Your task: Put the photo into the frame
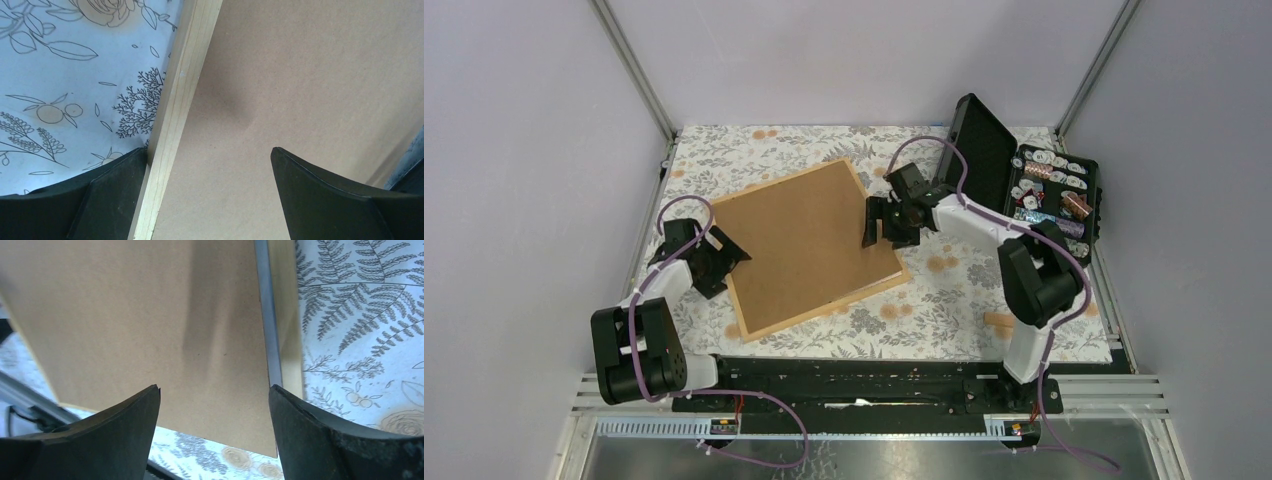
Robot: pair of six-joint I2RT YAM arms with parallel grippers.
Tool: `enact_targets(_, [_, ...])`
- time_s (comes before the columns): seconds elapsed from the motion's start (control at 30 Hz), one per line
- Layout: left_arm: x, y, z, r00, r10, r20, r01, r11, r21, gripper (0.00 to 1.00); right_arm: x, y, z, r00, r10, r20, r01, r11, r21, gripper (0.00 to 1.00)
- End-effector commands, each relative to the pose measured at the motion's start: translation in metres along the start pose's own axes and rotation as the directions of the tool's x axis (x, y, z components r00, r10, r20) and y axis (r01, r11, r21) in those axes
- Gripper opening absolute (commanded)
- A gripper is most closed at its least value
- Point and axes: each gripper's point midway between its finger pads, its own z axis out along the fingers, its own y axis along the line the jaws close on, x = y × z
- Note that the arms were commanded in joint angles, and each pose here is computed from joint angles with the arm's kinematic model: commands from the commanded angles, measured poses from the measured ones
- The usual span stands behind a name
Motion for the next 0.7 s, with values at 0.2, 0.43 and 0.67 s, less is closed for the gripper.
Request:
enact_targets(0.2, [0.027, 0.0, 0.004, 0.995, -0.035, -0.095, 0.039, 0.999, 0.037, 0.98, -0.018, 0.142, -0.087, 0.988, 0.156, 0.019, -0.107, 0.759, -0.642, 0.8])
enact_targets(0.43, [0.03, -0.001, 0.004, 0.994, -0.04, -0.1, 0.045, 0.998, 0.052, 0.99, -0.023, 0.174, -0.127, 0.962, 0.265, -0.061, -0.188, 0.489, -0.851, 0.77])
enact_targets(0.67, [0.032, -0.002, 0.003, 0.994, -0.043, -0.098, 0.049, 0.997, 0.065, 0.98, -0.024, 0.201, -0.155, 0.976, 0.215, -0.027, -0.114, 0.403, -0.908, 0.75])
